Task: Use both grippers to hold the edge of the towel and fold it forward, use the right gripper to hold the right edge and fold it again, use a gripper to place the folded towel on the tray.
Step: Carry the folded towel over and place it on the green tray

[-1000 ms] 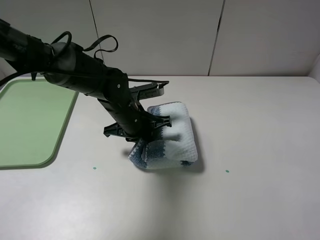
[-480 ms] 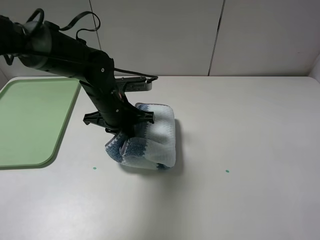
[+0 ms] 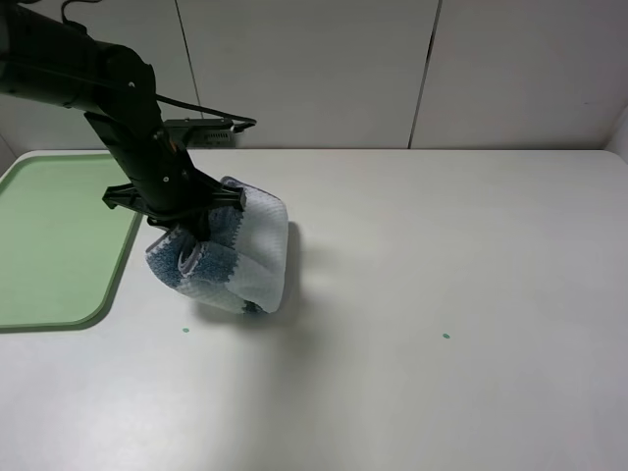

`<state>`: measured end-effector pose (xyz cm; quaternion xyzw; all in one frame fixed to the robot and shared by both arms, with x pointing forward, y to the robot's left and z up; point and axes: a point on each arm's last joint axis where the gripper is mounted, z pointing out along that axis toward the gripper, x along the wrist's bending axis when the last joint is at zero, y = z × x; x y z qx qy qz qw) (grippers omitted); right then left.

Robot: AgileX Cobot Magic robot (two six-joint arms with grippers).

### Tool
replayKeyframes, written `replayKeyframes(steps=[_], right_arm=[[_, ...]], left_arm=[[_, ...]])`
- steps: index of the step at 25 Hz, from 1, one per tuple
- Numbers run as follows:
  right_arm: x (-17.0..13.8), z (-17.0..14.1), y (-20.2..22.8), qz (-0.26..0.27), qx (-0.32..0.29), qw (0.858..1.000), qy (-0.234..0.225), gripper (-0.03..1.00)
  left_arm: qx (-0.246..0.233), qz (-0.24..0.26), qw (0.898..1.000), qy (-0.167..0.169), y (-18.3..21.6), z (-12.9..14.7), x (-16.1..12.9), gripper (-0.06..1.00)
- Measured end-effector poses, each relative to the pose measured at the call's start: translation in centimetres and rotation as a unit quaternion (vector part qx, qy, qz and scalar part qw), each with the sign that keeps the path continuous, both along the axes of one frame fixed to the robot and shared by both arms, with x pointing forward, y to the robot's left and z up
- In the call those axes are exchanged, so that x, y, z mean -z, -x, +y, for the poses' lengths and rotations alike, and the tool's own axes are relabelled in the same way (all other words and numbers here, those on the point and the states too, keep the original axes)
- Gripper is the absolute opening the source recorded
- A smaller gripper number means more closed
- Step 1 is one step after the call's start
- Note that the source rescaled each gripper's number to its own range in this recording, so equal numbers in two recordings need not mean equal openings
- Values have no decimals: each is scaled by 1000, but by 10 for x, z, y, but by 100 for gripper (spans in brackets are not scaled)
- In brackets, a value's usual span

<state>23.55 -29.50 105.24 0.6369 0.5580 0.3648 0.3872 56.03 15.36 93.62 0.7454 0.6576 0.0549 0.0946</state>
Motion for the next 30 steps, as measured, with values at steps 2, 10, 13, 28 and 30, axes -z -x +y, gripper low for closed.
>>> replayKeyframes(steps=[2, 10, 13, 28, 30], right_arm=[[0, 0, 0, 0, 0, 1000, 0, 100], [0, 0, 0, 0, 0, 1000, 0, 100], [0, 0, 0, 0, 0, 1000, 0, 100], [0, 0, 0, 0, 0, 1000, 0, 100], [0, 0, 0, 0, 0, 1000, 0, 100]], left_arm=[[3, 0, 1000, -4, -2, 10, -3, 18], [6, -7, 1000, -18, -11, 51, -17, 17], [11, -2, 1000, -25, -13, 65, -17, 17], [-18, 11, 999, -42, -20, 141, -16, 17], [-30, 7, 999, -42, -21, 153, -16, 17]])
